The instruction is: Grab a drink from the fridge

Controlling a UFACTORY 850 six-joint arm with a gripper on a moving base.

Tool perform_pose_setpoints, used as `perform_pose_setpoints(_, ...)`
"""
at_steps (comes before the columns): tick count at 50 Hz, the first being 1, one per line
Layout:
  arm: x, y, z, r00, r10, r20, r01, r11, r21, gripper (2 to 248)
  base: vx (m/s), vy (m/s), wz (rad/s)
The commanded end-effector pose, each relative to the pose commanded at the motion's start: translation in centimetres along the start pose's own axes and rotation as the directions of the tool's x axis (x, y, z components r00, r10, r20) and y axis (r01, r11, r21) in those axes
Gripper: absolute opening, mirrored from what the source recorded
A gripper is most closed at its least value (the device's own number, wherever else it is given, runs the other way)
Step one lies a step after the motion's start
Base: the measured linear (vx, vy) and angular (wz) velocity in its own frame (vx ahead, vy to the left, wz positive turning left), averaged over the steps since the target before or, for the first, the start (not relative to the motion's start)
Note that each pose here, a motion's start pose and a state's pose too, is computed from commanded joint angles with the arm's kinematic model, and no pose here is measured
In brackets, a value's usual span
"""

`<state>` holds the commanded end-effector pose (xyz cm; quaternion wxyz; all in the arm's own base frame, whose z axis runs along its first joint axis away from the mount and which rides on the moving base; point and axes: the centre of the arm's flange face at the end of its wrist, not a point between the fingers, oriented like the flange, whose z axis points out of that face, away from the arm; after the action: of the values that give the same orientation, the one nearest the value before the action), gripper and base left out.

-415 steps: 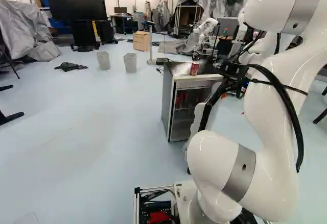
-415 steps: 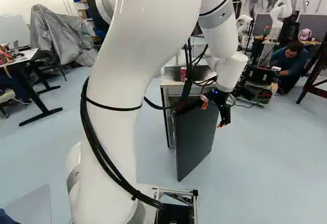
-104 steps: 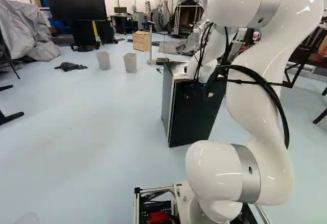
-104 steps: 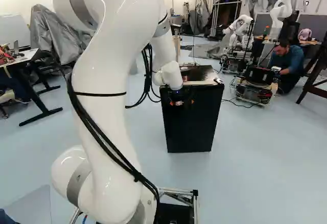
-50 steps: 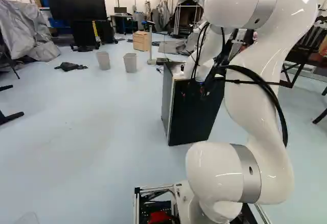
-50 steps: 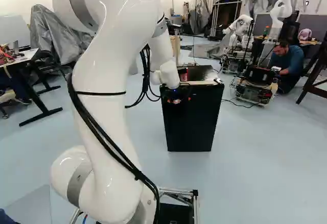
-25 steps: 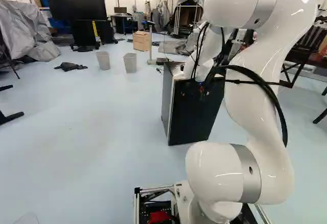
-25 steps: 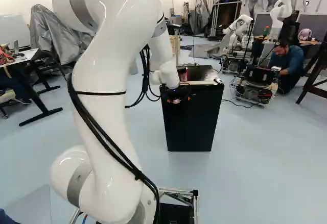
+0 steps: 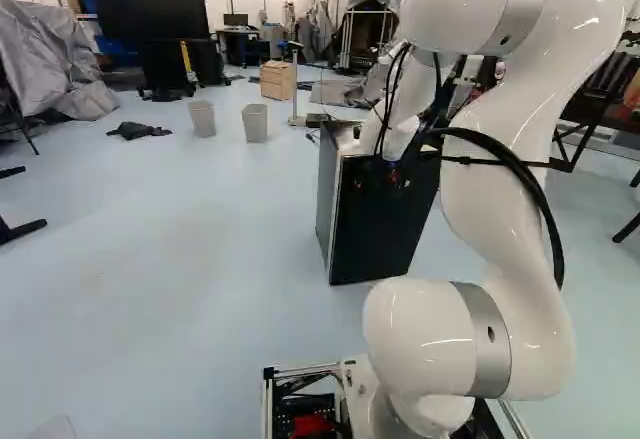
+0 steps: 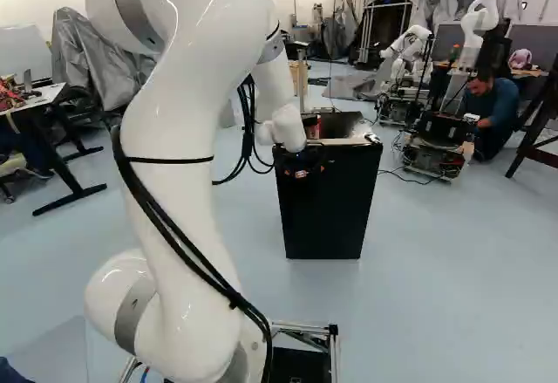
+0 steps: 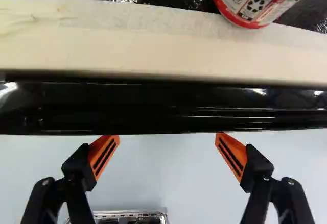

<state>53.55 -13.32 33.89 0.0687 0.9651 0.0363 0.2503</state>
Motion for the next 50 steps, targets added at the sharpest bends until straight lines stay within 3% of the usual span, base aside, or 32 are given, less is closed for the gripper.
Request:
perform_pose_setpoints(18, -1.2, -0.1, -0.8, 1.0, 0.006, 0.001, -0.006, 1.0, 0.001, 247, 0.0, 0.0, 0.0)
perform_pose_setpoints(50, -0.1, -0.2, -0.9, 0.993, 0.007, -0.12, -0.005, 1.0, 0.014, 247, 0.0, 0.0, 0.0)
